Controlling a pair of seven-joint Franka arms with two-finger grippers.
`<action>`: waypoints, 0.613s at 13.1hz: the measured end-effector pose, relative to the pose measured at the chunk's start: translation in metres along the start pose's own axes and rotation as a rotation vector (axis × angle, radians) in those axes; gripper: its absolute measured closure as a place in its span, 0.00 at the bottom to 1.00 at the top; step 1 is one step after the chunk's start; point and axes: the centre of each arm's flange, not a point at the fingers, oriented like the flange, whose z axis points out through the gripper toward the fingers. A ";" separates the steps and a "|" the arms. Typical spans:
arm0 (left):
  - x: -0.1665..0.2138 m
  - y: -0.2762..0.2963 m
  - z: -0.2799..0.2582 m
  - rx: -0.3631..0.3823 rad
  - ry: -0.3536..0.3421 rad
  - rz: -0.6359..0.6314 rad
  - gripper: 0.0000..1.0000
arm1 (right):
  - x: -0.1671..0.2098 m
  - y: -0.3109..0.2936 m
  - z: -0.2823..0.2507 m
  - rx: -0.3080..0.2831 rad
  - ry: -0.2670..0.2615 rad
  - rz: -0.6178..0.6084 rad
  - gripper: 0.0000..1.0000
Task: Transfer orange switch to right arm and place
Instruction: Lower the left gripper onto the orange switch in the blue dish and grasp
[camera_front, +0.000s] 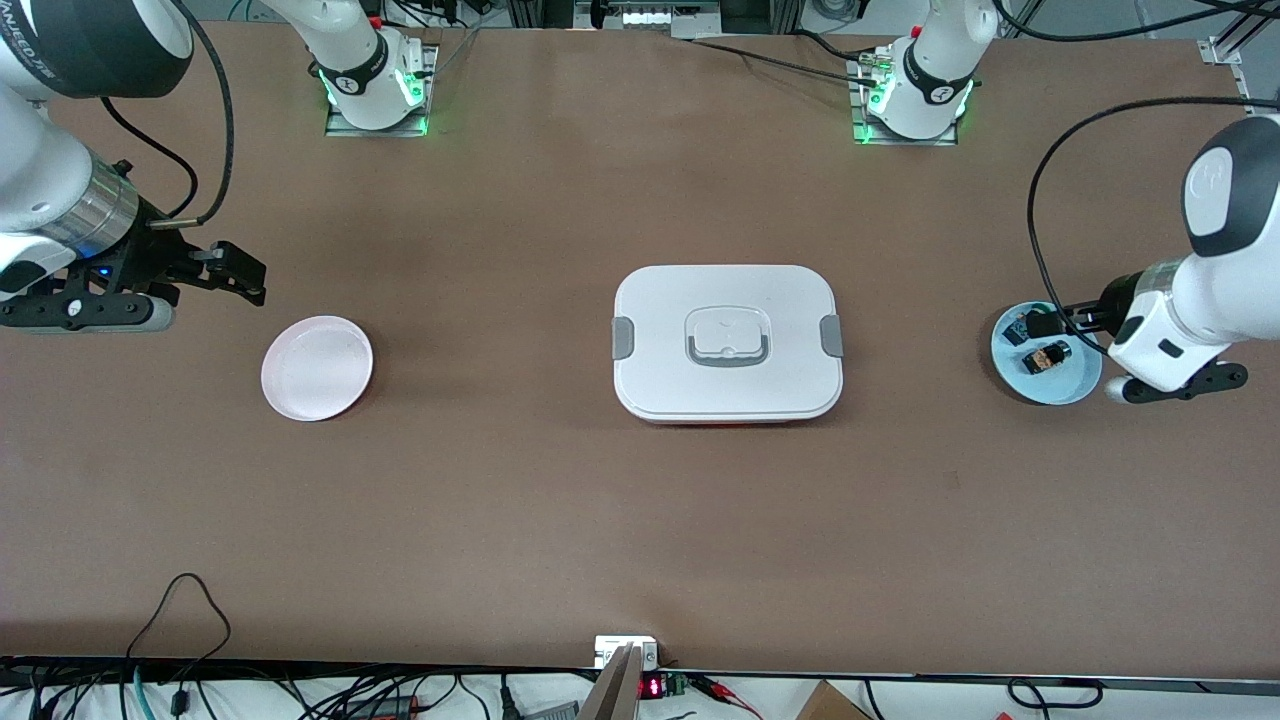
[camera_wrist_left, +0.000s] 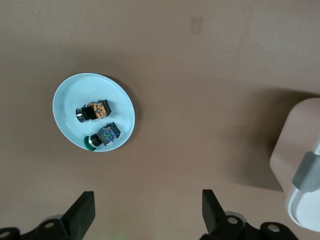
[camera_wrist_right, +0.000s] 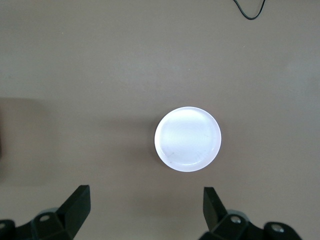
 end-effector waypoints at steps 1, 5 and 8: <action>0.008 -0.010 0.011 -0.006 0.002 -0.021 0.06 | 0.000 0.000 0.000 0.000 0.001 0.000 0.00; 0.039 -0.055 0.074 -0.031 -0.008 -0.097 0.10 | 0.001 0.000 -0.001 0.001 0.006 0.000 0.00; 0.046 -0.071 0.108 -0.004 -0.044 -0.123 0.10 | 0.001 0.000 -0.001 0.001 0.006 0.000 0.00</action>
